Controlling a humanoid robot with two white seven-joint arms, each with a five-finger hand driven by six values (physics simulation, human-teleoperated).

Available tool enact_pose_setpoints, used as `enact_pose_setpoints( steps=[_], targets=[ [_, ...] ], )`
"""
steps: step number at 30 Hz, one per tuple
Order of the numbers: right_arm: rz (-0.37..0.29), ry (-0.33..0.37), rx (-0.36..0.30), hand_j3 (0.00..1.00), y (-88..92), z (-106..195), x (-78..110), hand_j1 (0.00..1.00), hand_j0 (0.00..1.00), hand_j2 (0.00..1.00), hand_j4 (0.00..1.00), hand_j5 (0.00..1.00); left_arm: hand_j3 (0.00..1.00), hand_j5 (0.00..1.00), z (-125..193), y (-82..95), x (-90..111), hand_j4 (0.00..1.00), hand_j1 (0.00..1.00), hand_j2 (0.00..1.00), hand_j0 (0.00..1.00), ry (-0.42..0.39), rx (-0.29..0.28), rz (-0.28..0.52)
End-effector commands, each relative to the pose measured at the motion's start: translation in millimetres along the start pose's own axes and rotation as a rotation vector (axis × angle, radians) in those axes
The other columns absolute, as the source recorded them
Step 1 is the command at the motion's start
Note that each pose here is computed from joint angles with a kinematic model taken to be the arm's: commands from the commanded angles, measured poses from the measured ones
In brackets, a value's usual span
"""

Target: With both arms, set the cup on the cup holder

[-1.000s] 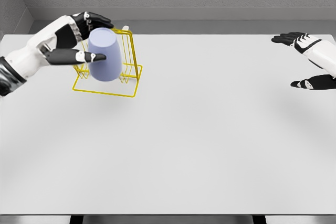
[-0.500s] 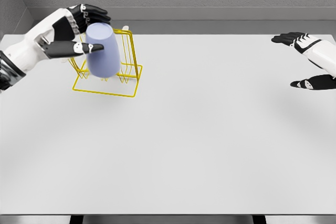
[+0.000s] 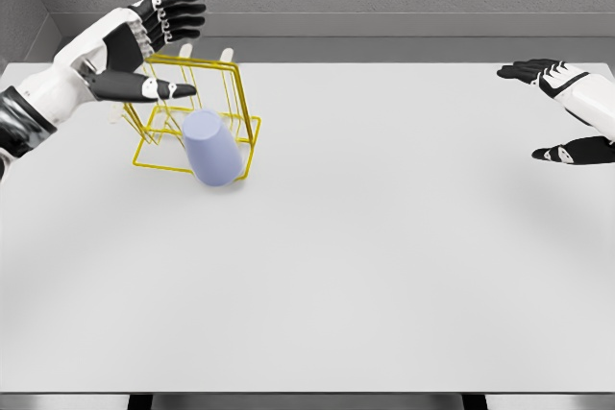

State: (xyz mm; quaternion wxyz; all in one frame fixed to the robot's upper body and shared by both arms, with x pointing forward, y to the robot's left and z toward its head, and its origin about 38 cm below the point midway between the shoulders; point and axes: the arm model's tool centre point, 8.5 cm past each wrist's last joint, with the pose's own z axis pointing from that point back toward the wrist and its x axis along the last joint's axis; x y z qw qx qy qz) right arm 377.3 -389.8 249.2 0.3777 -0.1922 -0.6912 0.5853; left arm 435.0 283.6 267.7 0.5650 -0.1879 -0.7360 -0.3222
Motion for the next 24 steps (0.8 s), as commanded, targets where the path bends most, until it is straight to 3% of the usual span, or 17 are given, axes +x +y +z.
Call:
enact_pose_setpoints(
  steps=[1,11,15,21,24],
  targets=[
    [-0.006,-0.001,-0.005,1.00,-0.9,0,0.0,1.00,1.00,1.00,1.00,1.00,1.00,1.00,0,-2.1,4,1.00,1.00,1.00,1.00,-0.010,-0.008,-0.002],
    [-0.007,0.000,-0.005,1.00,-0.6,0,-0.4,1.00,1.00,1.00,1.00,1.00,1.00,1.00,0,-4.3,13,1.00,1.00,1.00,1.00,-0.059,-0.018,-0.017],
    [-0.009,0.004,-0.002,1.00,0.0,1,-1.4,1.00,1.00,1.00,1.00,1.00,1.00,1.00,12,0.2,24,1.00,1.00,1.00,1.00,-0.179,-0.008,-0.062],
    [-0.010,0.005,-0.002,1.00,0.3,1,-1.8,1.00,1.00,1.00,1.00,1.00,1.00,1.00,49,-2.1,14,1.00,1.00,1.00,1.00,-0.262,0.007,-0.091],
    [-0.010,0.005,-0.002,1.00,0.3,1,-1.8,1.00,1.00,1.00,1.00,1.00,1.00,1.00,63,-2.9,2,1.00,1.00,1.00,1.00,-0.212,0.013,-0.083]
  ],
)
